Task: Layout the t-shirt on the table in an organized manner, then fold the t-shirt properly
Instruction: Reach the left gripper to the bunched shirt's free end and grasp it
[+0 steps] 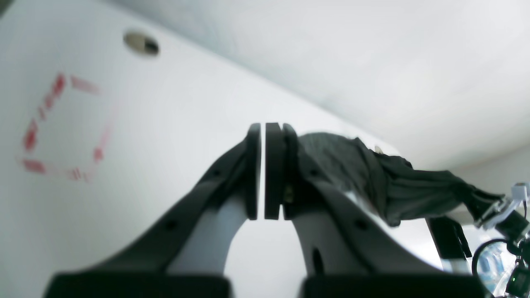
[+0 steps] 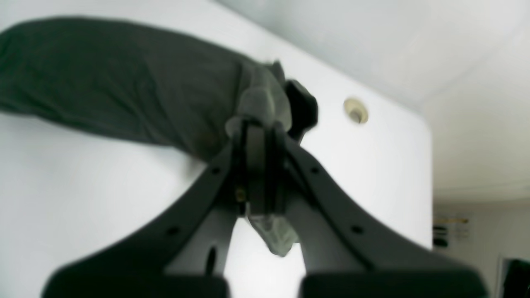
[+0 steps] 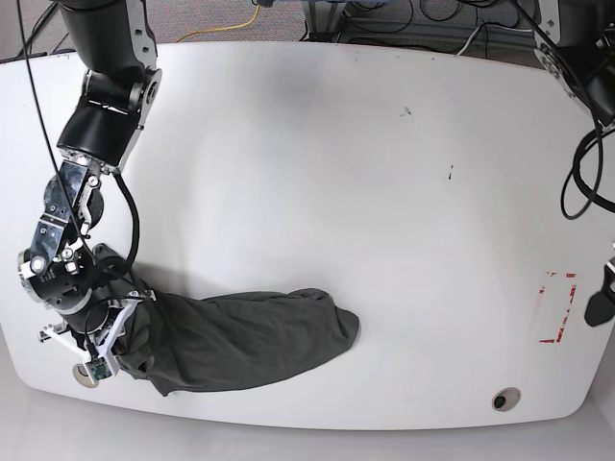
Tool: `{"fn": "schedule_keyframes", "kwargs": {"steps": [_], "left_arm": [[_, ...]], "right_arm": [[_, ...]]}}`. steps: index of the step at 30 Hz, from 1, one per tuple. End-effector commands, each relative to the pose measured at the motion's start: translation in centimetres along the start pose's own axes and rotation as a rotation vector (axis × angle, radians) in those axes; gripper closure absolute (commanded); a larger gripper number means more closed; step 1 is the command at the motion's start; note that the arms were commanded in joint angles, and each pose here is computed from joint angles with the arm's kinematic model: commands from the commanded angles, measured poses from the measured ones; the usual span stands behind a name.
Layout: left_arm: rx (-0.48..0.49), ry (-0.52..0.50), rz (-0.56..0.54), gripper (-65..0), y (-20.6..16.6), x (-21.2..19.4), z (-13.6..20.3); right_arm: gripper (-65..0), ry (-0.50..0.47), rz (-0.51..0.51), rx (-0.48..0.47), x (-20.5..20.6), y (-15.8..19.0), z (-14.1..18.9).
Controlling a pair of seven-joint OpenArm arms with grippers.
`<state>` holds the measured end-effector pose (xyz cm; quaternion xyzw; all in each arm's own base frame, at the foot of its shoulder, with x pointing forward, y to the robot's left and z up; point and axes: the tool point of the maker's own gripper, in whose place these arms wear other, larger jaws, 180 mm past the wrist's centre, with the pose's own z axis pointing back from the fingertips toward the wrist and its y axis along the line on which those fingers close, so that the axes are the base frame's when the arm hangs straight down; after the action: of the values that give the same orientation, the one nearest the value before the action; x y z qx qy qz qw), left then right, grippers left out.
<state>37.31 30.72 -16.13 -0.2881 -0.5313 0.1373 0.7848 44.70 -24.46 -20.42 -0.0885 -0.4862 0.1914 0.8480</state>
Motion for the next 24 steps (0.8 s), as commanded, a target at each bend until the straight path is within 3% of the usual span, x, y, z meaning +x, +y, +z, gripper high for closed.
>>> {"fn": "schedule_keyframes", "kwargs": {"steps": [1, 6, 10, 19, 24], "left_arm": [[-0.032, -0.016, 0.005, -9.0, -0.7, -0.2, 0.0], [-0.060, 0.025, 0.094, -27.2, -0.8, -4.0, -1.2], [-0.098, 0.053, 0.165, -36.0, -1.8, -6.8, -2.6], [-0.077, 0.155, 0.167, -36.7, -4.8, -13.5, -7.8], [-0.081, 0.209, 0.108, -36.7, -8.1, -17.2, -10.7]], "right_arm": [[0.0, -0.076, 0.005, -0.014, 1.9, -0.6, 0.7], [0.0, -0.075, 0.004, -0.007, 1.5, -0.3, 0.6], [0.0, -0.079, 0.002, 0.003, 1.0, 0.2, 0.5], [0.0, -0.084, 0.003, 0.005, 1.0, 0.3, 0.5], [0.0, -0.082, 0.003, 0.005, 1.0, 0.3, 0.5]]}}
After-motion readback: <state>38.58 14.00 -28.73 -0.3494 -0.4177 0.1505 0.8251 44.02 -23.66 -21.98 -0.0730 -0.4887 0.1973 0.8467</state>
